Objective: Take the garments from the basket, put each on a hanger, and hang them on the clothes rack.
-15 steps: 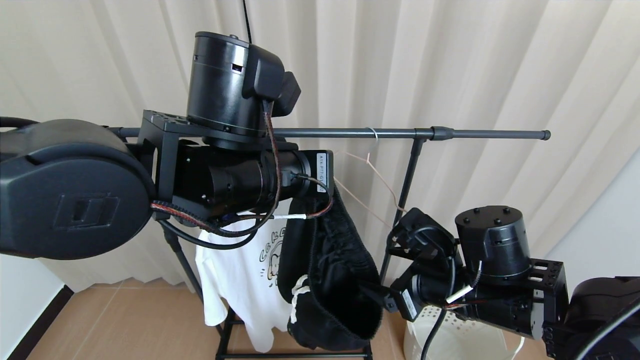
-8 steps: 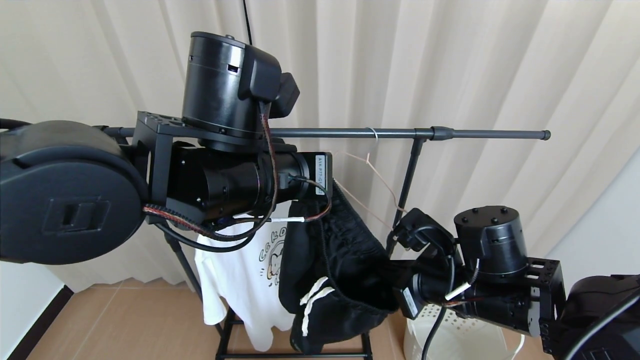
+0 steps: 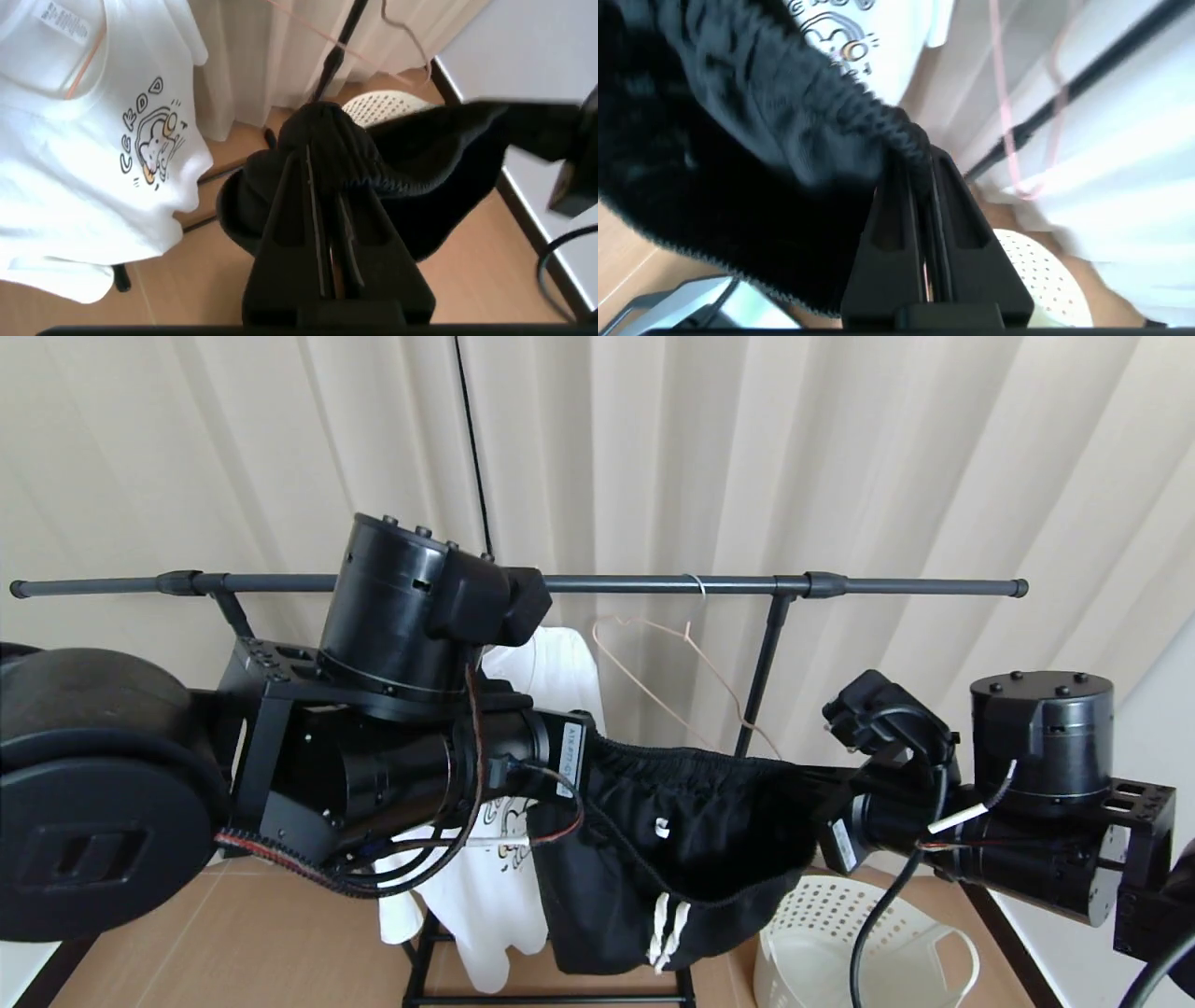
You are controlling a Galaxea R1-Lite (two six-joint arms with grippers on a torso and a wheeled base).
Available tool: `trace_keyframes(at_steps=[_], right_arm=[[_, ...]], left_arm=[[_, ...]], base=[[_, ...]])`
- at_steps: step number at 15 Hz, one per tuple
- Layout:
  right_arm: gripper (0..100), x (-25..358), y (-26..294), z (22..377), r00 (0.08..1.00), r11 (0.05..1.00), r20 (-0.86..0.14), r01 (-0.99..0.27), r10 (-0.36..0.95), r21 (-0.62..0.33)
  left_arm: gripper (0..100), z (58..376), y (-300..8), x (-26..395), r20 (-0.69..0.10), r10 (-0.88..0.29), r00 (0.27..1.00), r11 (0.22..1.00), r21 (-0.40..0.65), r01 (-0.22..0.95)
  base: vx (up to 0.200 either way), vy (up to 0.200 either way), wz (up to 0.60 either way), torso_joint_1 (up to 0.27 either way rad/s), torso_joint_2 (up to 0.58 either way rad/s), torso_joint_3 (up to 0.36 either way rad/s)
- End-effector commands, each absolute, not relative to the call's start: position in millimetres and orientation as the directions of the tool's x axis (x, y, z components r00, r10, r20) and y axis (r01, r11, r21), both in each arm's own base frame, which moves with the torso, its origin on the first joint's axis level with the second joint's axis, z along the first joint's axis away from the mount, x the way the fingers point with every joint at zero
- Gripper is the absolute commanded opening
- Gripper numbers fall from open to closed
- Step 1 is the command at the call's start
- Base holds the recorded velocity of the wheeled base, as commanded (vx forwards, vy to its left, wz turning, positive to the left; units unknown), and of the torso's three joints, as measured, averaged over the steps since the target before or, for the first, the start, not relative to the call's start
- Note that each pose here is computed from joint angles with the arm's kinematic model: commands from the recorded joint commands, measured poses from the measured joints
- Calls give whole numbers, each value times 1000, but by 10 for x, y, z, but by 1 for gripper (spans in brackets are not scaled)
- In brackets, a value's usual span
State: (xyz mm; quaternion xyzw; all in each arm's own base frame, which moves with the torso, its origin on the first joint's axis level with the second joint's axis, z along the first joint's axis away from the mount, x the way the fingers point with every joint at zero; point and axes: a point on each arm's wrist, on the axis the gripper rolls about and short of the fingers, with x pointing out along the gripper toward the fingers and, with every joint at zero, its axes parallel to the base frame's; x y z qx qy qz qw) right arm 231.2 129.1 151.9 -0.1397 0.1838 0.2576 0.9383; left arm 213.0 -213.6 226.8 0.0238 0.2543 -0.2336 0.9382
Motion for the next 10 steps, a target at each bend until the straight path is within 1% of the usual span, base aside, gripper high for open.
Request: trace_keyframes(at_steps=[1, 2, 4, 6, 9, 10], right_arm=[[0, 2237, 1166, 1663, 831, 838, -366, -509, 419, -196], [0, 2188, 1077, 1691, 843, 833, -357, -499, 403, -240], [0, 2098, 997, 1743, 855, 820, -337, -493, 394, -291], [0, 2039, 928, 1800, 864, 814, -327, -483, 384, -321], [0, 1901, 687, 1942, 891, 802, -305, -440, 335, -403], [0, 1862, 602, 1977, 897, 795, -302, -431, 324, -427]], left_arm=[[0, 2199, -2107, 2036, -510, -429, 746, 882, -58, 467], [100, 2164, -2134, 1987, -519, -439, 733, 873, -54, 485], [100, 2158, -2163, 1953, -521, -449, 726, 865, -51, 499], [100, 2150, -2171, 1940, -525, -456, 719, 860, -53, 507], [100, 2041, -2158, 1933, -565, -487, 666, 835, -75, 546], [100, 2028, -2147, 1968, -569, -487, 663, 836, -81, 543]], base=[[0, 0, 0, 0, 0, 0], [0, 0, 0, 0, 0, 0], [0, 0, 0, 0, 0, 0], [0, 0, 0, 28, 1, -1], [0, 0, 0, 0, 0, 0], [0, 0, 0, 0, 0, 0]])
